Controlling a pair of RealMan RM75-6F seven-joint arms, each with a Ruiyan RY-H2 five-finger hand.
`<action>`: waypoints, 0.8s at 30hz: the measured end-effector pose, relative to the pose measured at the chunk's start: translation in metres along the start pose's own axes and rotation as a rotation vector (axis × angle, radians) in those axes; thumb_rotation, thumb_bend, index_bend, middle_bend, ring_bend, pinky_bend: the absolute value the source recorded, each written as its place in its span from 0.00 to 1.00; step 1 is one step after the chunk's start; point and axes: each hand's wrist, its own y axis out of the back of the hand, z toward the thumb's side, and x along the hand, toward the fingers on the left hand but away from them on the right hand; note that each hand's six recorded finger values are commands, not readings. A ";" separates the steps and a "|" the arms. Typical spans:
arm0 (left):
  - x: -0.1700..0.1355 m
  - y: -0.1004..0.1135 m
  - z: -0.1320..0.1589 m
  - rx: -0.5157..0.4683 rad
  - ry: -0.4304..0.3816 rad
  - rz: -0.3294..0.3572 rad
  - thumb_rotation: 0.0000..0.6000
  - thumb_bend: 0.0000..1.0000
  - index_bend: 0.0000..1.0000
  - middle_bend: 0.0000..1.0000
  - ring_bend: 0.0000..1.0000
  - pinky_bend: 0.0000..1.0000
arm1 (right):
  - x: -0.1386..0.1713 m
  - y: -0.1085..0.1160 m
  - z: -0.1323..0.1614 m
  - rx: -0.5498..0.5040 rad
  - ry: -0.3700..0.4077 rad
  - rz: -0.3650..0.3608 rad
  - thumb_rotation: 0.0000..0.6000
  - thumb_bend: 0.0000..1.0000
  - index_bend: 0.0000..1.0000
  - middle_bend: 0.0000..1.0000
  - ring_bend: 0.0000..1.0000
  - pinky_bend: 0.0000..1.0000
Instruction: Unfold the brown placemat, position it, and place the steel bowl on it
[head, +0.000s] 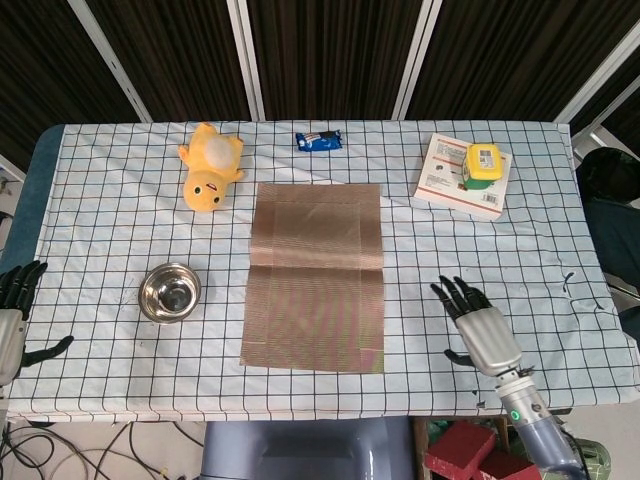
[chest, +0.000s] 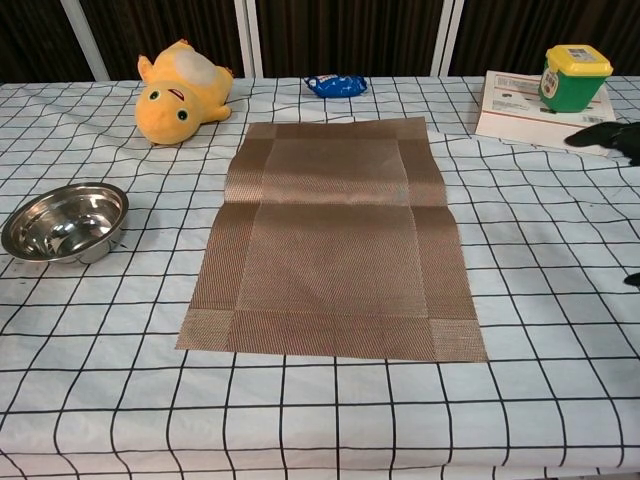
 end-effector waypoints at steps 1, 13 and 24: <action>0.000 0.000 0.000 -0.001 -0.001 -0.001 1.00 0.01 0.00 0.04 0.02 0.07 | -0.004 -0.005 0.010 0.001 0.020 0.014 1.00 0.00 0.00 0.00 0.00 0.16; 0.001 -0.003 0.001 -0.002 0.002 -0.011 1.00 0.01 0.00 0.04 0.02 0.07 | -0.017 -0.040 0.073 -0.078 0.104 0.096 1.00 0.01 0.00 0.00 0.00 0.16; 0.003 -0.005 0.001 -0.008 0.012 -0.018 1.00 0.01 0.00 0.04 0.02 0.07 | -0.015 -0.056 0.093 -0.128 0.109 0.121 1.00 0.05 0.00 0.00 0.00 0.16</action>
